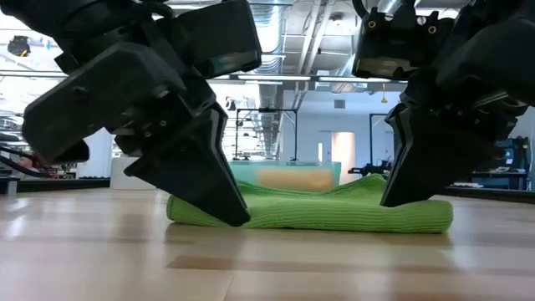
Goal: Roll microfiber towels into tight, uniform cylinder then place into a basket
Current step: Roll the green microfiber cloth
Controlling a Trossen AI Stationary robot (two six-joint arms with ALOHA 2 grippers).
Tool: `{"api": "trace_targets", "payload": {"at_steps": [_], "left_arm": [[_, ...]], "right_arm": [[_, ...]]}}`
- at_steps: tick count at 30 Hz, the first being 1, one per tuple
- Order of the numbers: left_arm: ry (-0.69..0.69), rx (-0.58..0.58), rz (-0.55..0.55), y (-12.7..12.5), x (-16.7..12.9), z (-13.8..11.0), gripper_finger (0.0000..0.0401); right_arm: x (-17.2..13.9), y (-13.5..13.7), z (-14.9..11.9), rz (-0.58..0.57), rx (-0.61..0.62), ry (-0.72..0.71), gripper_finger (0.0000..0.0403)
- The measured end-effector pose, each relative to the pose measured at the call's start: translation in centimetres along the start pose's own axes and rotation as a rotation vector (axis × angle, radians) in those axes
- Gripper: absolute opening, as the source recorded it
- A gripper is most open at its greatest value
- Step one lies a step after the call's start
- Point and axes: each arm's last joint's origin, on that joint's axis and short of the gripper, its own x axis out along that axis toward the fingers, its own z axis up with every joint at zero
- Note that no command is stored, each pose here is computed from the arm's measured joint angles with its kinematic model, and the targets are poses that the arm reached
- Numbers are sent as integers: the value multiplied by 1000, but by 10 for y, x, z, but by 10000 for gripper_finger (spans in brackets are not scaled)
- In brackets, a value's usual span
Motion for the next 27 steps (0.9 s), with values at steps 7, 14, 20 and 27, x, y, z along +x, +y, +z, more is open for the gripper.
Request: {"api": "trace_targets", "payload": {"at_steps": [7, 14, 20, 27], "left_arm": [[22, -14, -11, -1, -1, -2, 19], [34, 2, -16, -3, -3, -4, 17], [67, 28, -15, -1, -19, -5, 17], [15, 46, 1, -8, -34, -3, 17]], "right_arm": [[0, 0, 0, 1, 1, 0, 10], [0, 0, 0, -1, -1, 2, 12], [0, 0, -1, -4, -3, 6, 10], [0, -1, -1, -8, -5, 10, 12]]}}
